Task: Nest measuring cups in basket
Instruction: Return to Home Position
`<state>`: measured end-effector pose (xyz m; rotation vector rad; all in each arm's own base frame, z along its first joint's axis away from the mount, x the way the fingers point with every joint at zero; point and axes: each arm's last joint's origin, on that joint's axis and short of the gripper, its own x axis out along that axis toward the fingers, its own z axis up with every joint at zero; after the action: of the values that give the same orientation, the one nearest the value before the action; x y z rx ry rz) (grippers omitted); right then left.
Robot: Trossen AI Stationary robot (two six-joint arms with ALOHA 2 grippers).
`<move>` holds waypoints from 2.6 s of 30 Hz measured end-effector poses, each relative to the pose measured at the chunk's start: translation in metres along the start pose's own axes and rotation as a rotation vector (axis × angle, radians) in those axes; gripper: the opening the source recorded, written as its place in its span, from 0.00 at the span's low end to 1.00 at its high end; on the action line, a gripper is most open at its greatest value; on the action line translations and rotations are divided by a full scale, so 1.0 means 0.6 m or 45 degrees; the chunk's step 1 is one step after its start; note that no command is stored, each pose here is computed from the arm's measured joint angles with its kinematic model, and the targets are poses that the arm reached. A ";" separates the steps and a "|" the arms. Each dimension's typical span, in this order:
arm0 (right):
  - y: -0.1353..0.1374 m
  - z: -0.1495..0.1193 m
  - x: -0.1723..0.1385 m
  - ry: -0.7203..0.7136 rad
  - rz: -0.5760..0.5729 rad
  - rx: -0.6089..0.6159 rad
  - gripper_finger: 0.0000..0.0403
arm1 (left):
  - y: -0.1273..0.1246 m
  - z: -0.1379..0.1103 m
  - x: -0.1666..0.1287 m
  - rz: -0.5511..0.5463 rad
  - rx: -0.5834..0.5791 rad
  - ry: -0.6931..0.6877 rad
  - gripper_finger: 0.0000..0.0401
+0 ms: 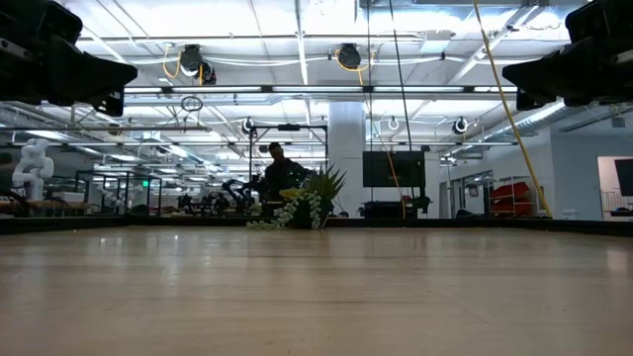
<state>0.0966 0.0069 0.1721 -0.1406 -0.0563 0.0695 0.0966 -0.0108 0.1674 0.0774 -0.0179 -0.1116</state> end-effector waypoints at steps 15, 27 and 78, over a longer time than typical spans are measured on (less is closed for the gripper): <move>0.000 0.000 0.000 0.000 0.000 0.000 0.00 | 0.000 0.000 0.000 0.000 -0.006 -0.001 0.04; 0.000 0.000 0.000 0.000 0.000 0.000 0.00 | 0.001 -0.001 0.001 0.038 0.134 0.016 0.04; 0.000 0.000 0.000 0.000 0.000 0.000 0.00 | 0.007 0.006 0.001 0.178 0.024 -0.038 0.08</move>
<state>0.0966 0.0069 0.1721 -0.1406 -0.0561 0.0693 0.0975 -0.0070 0.1715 0.0932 -0.0542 0.0268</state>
